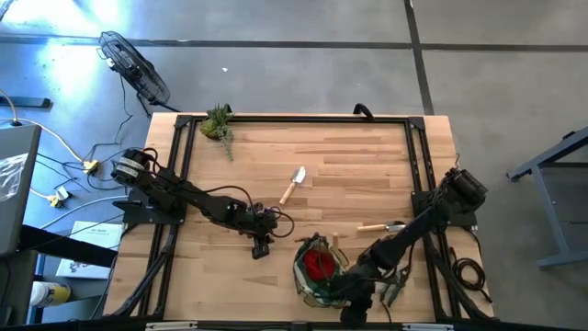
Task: Pick & Place Garden tools in Gardening bag
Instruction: Move the light brown gardening bag to the botton center of the table
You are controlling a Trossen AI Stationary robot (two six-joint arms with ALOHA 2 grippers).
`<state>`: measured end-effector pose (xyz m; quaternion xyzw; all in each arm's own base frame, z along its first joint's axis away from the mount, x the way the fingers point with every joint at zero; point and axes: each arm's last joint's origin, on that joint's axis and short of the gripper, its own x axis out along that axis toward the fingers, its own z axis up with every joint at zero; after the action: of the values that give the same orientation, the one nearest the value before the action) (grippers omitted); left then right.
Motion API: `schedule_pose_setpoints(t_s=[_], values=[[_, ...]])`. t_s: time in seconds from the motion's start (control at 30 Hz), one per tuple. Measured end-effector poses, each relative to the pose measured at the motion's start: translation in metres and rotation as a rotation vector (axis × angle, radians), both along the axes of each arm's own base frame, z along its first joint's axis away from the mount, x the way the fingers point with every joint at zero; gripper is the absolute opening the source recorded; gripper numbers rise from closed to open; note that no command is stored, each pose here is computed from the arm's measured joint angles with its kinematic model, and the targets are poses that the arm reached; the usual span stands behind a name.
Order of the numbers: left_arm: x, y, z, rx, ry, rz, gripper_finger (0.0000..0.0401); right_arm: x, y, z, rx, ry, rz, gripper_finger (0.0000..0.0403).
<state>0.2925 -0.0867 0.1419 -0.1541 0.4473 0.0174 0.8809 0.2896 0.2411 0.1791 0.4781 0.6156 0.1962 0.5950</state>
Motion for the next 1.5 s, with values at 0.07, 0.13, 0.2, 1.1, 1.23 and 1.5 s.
schedule_pose_setpoints(t_s=[0.07, 0.13, 0.2, 1.1, 1.23, 1.5], values=[[0.0, 0.0, 0.0, 0.0, 0.0, 0.0, 0.0161, 0.006, -0.006, 0.004, -0.001, -0.08, 0.007, 0.0093], [0.0, 0.0, 0.0, 0.0, 0.0, 0.0, 0.0161, 0.013, -0.015, 0.008, -0.01, -0.157, -0.005, 0.0093], [0.0, 0.0, 0.0, -0.002, 0.0, 0.003, 0.0161, 0.021, -0.024, 0.009, -0.026, -0.213, -0.014, 0.0093], [0.012, 0.005, 0.011, 0.169, -0.206, 0.191, 0.0161, 0.05, -0.05, 0.024, -0.032, -0.535, -0.103, 0.0093], [0.016, 0.005, 0.017, 0.202, -0.284, 0.196, 0.0161, 0.049, -0.048, 0.025, -0.03, -0.542, -0.099, 0.0093], [0.017, 0.005, 0.018, 0.216, -0.297, 0.203, 0.0161, 0.048, -0.042, 0.031, -0.003, -0.643, -0.074, 0.0093]])
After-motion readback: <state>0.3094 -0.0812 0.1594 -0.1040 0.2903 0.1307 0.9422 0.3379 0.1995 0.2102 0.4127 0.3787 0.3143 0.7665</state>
